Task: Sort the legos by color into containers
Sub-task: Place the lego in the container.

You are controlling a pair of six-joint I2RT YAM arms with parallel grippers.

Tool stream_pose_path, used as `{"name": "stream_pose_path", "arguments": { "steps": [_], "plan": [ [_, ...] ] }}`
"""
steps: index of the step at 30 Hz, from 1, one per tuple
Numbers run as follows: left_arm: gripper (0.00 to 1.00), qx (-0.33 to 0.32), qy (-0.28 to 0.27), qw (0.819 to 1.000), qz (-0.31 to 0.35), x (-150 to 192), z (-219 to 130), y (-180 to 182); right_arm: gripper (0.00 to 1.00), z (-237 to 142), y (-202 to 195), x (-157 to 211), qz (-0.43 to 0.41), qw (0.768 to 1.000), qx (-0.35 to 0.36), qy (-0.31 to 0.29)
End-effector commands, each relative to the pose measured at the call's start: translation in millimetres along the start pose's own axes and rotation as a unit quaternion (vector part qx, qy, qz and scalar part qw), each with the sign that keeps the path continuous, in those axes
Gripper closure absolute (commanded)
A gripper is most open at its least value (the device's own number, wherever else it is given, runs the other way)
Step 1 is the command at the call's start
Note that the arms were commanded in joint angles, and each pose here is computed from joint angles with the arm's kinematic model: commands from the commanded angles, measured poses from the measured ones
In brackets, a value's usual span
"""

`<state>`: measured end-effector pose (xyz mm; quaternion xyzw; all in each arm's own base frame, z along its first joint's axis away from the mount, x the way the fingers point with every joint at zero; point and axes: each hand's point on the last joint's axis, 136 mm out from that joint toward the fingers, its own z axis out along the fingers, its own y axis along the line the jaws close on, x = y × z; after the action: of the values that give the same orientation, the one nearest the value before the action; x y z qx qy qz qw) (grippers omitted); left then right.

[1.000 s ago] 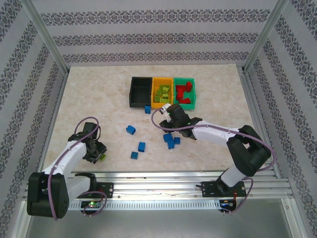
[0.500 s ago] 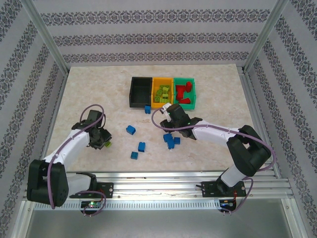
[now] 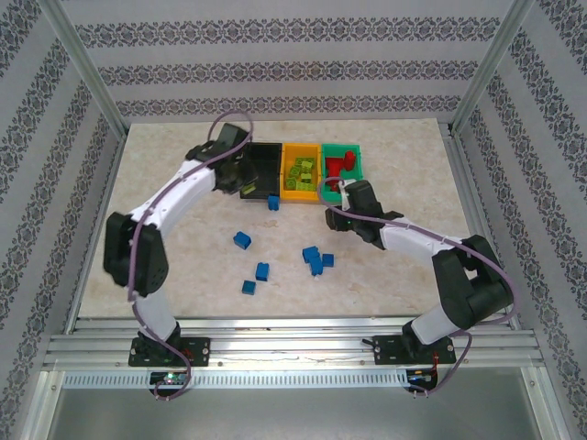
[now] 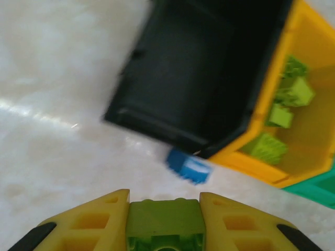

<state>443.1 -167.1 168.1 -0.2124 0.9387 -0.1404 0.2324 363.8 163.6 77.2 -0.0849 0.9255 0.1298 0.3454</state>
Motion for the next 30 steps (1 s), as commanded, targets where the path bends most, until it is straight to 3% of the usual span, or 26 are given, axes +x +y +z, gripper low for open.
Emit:
{"name": "stream_pose_path", "arguments": {
  "steps": [1, 6, 11, 13, 15, 17, 24, 30],
  "plan": [
    [0.68, -0.025, 0.012, 0.997, 0.068, -0.1, 9.5, -25.8, 0.52, -6.4, 4.0, -4.3, 0.049, 0.998, -0.046, -0.013],
    [0.67, -0.014, 0.009, 0.992, 0.125, -18.9, 29.6, -83.2, 0.51, -5.6, -2.1, -5.2, 0.084, 0.994, -0.068, -0.017],
    [0.67, -0.005, -0.017, 0.99, 0.138, -39.7, 49.3, -105.0, 0.51, -4.8, -2.0, -5.8, 0.087, 0.993, -0.073, -0.019],
    [0.61, -0.002, -0.024, 0.99, 0.137, -42.1, 55.9, -106.9, 0.51, -4.5, -1.8, -5.5, 0.087, 0.993, -0.074, -0.019],
    [0.43, -0.001, -0.022, 0.99, 0.139, -40.6, 61.0, -106.8, 0.51, -5.0, -1.8, -6.0, 0.087, 0.993, -0.074, -0.02],
    [0.35, 0.003, -0.015, 0.989, 0.144, -37.3, 61.6, -107.8, 0.52, -4.6, -2.2, -5.8, 0.088, 0.993, -0.073, -0.02],
    [0.31, 0.019, -0.009, 0.985, 0.17, -35.3, 36.1, -111.3, 0.51, -3.0, 0.9, -7.1, 0.088, 0.993, -0.082, -0.02],
    [0.2, 0.061, 0.013, 0.977, 0.204, -19.6, 9.9, -113.4, 0.51, -3.7, 2.4, -7.6, 0.081, 0.993, -0.086, -0.025]
  ]
}}
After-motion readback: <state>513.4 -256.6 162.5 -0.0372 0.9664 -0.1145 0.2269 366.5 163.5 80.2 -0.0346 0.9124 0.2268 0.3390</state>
